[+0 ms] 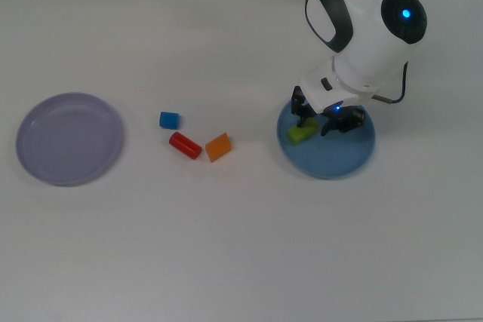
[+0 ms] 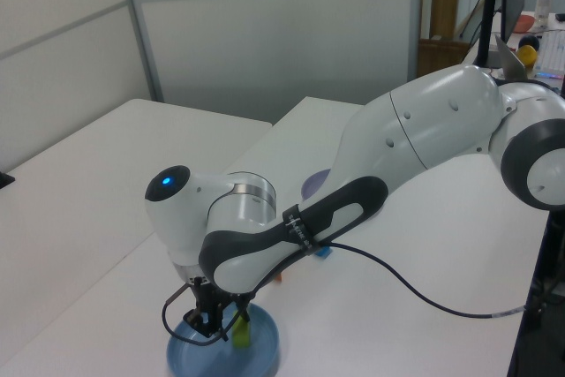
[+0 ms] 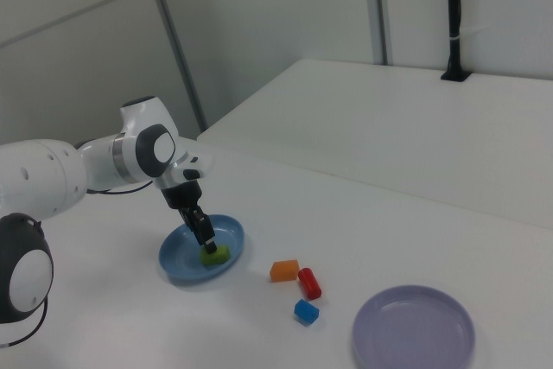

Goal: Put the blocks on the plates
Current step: 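Carry the green block onto the light blue plate and release, then move the gripper back and grasp the orange block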

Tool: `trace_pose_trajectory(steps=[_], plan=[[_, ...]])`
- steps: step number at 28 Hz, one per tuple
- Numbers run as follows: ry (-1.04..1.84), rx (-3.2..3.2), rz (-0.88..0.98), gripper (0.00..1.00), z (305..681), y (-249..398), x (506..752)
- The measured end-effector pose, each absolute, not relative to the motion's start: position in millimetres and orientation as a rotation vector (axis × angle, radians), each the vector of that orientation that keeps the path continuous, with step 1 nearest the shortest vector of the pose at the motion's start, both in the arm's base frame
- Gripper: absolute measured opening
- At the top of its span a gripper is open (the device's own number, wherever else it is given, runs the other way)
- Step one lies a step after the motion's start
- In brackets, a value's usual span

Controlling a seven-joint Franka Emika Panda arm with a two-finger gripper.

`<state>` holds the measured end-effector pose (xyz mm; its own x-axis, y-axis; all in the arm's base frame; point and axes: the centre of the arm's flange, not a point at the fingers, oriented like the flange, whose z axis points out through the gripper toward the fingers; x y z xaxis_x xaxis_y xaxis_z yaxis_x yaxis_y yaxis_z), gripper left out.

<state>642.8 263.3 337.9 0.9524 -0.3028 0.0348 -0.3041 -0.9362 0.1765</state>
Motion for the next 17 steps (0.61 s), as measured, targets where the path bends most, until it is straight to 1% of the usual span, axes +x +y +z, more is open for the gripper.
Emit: trace_pose_trajectory(steps=[1,2,3,4,9,12,17], plan=[[-0.458,2.925,0.01,0.55,337.9,263.3,642.8],[-0.458,2.925,0.011,0.62,338.0,263.3,642.8],[-0.459,2.925,0.011,0.64,338.2,263.2,642.9],[-0.46,2.925,0.013,0.7,338.8,262.7,643.2],[-0.489,2.924,0.036,0.89,348.9,252.1,648.8],[-0.508,2.924,0.05,1.0,358.0,233.2,655.9],[-0.542,2.917,0.048,1.0,364.1,185.5,670.7]])
